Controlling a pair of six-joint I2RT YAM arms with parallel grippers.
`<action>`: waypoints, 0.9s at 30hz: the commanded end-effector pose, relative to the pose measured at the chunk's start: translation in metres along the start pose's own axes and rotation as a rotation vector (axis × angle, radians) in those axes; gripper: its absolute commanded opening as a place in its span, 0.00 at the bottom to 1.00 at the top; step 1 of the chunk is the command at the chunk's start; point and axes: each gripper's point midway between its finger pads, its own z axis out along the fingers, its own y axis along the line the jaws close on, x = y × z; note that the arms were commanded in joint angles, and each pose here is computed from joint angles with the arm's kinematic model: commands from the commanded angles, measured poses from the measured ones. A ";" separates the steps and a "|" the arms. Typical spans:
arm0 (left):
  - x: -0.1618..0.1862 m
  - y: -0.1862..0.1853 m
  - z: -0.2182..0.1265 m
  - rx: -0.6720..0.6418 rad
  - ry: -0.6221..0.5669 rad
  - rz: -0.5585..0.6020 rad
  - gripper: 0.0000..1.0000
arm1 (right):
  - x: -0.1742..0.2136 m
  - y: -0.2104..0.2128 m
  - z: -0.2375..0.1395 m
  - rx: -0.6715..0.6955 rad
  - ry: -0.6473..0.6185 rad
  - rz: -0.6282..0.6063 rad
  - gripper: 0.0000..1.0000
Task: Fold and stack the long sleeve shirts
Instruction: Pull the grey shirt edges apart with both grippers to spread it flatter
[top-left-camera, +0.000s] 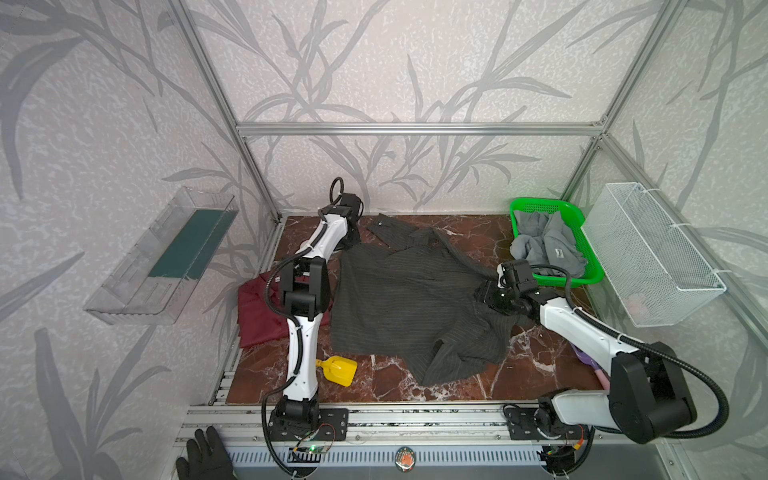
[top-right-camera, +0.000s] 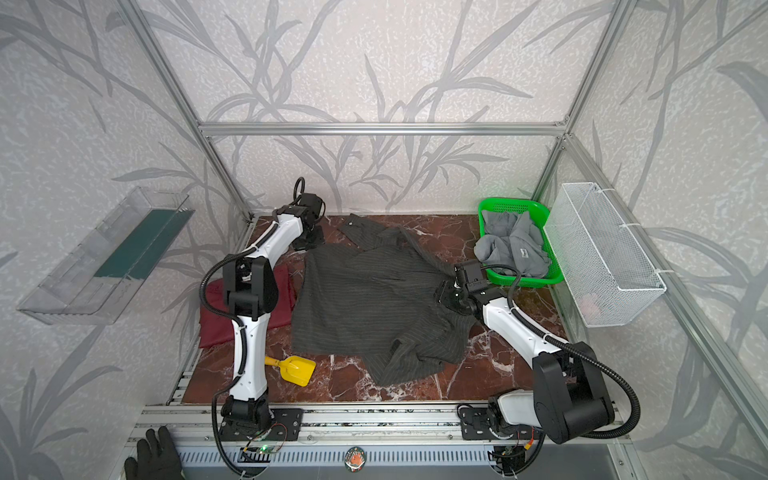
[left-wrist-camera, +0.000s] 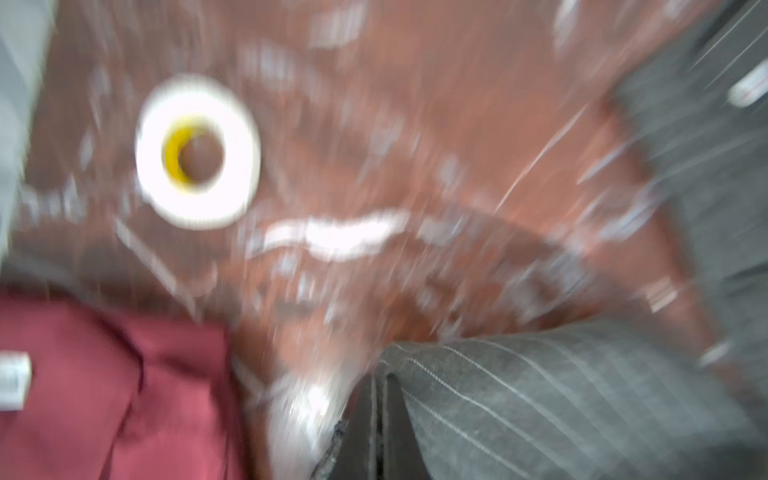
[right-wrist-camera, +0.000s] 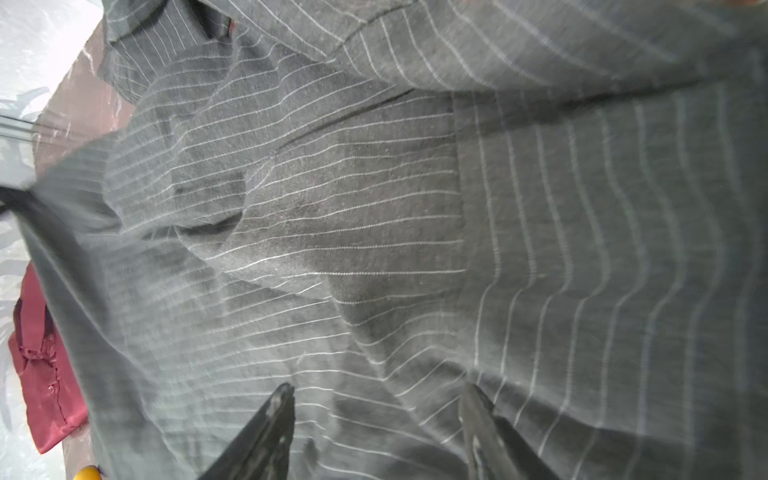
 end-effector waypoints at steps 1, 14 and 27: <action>-0.006 -0.003 0.009 -0.009 0.024 0.030 0.00 | 0.013 0.020 -0.019 -0.048 0.068 -0.095 0.64; -0.003 0.044 -0.047 0.065 0.106 -0.192 0.67 | 0.174 0.103 -0.053 -0.198 0.308 -0.599 0.70; 0.099 0.101 -0.109 0.073 0.129 -0.347 0.68 | 0.250 0.143 0.012 -0.110 0.433 -0.955 0.47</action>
